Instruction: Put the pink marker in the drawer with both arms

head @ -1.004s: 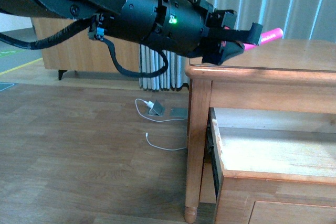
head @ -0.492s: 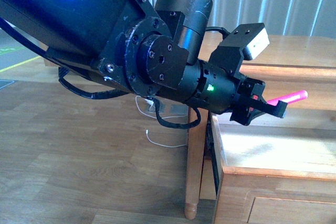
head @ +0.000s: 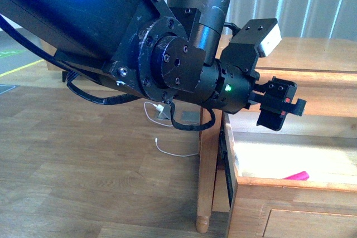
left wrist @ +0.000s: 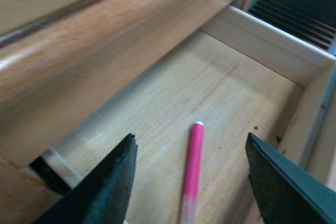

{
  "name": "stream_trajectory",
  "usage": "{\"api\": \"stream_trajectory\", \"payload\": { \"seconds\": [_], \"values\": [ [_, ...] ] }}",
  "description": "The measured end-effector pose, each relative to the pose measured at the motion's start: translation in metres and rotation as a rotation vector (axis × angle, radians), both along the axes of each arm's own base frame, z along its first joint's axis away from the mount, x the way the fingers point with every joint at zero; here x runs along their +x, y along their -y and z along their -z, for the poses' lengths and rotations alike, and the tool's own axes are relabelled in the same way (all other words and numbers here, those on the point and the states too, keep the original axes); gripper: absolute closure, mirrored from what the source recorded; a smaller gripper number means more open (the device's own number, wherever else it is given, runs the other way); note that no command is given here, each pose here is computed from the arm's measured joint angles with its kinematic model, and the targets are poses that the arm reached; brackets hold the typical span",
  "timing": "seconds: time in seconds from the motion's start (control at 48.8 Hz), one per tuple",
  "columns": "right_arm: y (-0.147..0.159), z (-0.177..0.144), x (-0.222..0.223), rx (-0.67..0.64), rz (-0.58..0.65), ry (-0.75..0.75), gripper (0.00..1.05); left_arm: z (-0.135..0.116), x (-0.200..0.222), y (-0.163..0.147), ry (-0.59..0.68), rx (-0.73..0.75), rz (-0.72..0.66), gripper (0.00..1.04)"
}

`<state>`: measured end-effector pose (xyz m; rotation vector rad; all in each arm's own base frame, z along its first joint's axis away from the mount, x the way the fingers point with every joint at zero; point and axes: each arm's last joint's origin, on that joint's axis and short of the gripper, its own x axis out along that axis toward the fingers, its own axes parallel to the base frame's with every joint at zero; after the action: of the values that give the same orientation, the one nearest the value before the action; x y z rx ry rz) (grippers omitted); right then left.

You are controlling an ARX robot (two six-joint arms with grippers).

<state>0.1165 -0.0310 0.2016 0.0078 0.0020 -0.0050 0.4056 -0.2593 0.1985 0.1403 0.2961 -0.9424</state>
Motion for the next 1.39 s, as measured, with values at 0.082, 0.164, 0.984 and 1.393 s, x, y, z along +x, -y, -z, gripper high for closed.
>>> {"api": "stream_trajectory", "payload": {
  "seconds": [0.082,0.164,0.984,1.393],
  "values": [
    [0.0,0.0,0.0,0.0,0.0,0.0,0.08,-0.006,-0.005,-0.005,0.02,-0.009,-0.055,0.25],
    [0.0,0.0,0.0,0.0,0.0,0.0,0.08,-0.021,-0.013,-0.013,0.052,-0.038,-0.117,0.11],
    [0.0,0.0,0.0,0.0,0.0,0.0,0.08,-0.079,-0.168,-0.189,0.178,-0.136,-0.863,0.06],
    [0.0,0.0,0.0,0.0,0.0,0.0,0.08,-0.025,-0.267,-0.234,0.114,-0.124,-1.076,0.06]
  ]
}}
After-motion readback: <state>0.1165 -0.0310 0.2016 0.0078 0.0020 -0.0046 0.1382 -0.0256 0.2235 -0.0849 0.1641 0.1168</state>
